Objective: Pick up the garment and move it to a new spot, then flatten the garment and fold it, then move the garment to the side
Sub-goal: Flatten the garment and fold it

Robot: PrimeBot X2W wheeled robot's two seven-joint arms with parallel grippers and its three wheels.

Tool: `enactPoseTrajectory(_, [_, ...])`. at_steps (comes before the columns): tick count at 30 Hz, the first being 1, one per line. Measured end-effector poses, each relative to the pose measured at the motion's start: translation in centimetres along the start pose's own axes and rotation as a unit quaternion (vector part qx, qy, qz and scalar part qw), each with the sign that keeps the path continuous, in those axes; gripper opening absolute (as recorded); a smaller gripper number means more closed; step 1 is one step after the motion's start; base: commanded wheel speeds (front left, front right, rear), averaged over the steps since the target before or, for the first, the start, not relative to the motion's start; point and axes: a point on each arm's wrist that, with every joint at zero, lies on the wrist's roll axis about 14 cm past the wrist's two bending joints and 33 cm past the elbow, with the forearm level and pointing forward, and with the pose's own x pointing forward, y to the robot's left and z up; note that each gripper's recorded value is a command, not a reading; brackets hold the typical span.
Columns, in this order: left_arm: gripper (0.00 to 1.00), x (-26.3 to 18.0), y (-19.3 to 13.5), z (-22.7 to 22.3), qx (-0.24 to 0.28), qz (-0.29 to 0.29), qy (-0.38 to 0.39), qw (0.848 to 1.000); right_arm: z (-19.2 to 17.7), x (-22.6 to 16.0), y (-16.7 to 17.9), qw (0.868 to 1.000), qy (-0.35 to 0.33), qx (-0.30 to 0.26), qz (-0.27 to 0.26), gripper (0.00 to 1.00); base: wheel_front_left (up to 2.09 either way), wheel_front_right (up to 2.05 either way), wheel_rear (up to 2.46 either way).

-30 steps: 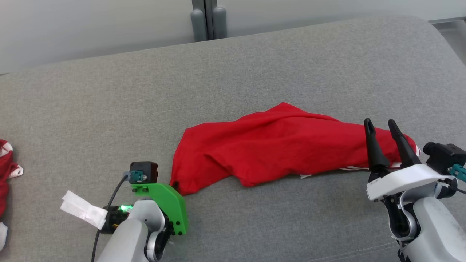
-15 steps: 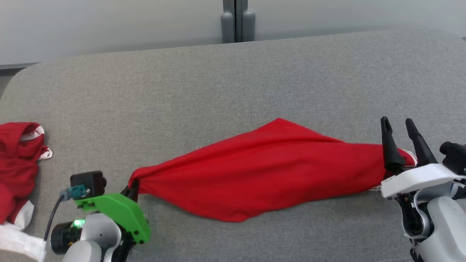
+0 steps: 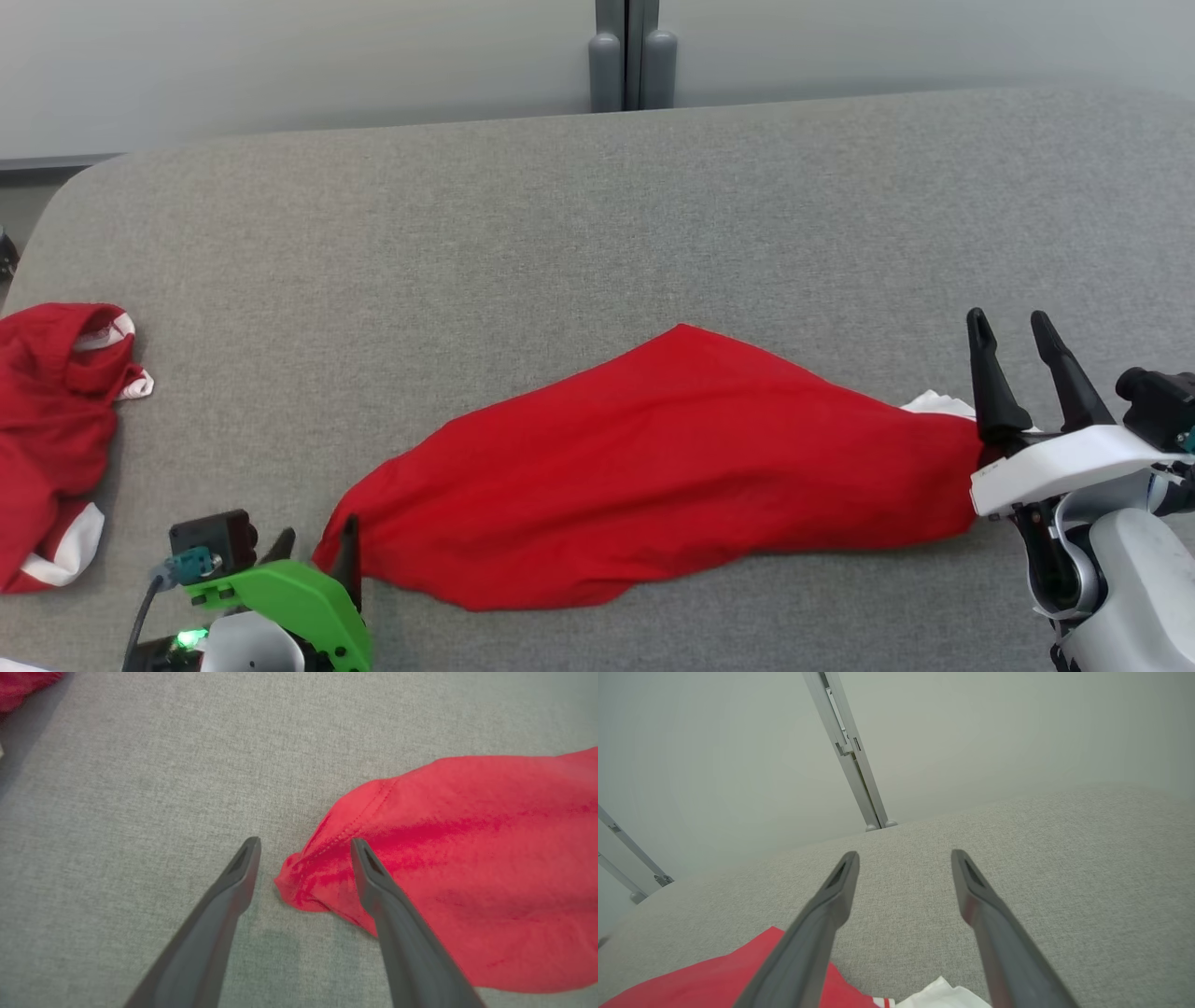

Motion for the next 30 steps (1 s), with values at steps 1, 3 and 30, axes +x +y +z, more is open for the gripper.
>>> enactPoseTrajectory(1, [1.00, 0.0, 0.0, 0.8, 0.006, -0.001, -0.017, 1.000, 0.1, -0.1, 0.0, 1.000, -0.001, -0.001, 0.000, 1.00, 0.00, 0.00, 0.00])
enactPoseTrajectory(3, [1.00, -0.2, -0.3, 2.5, 0.016, -0.004, -0.052, 0.999, 0.4, -0.2, 0.1, 1.000, -0.005, -0.001, 0.000, 1.00, 0.00, 0.00, 0.00])
enactPoseTrajectory(30, [1.00, -1.3, -5.6, 8.6, 0.034, -0.079, -0.262, 0.961, -7.2, -5.6, -3.6, 0.964, 0.258, 0.035, -0.060, 1.00, 0.00, 0.00, 0.00])
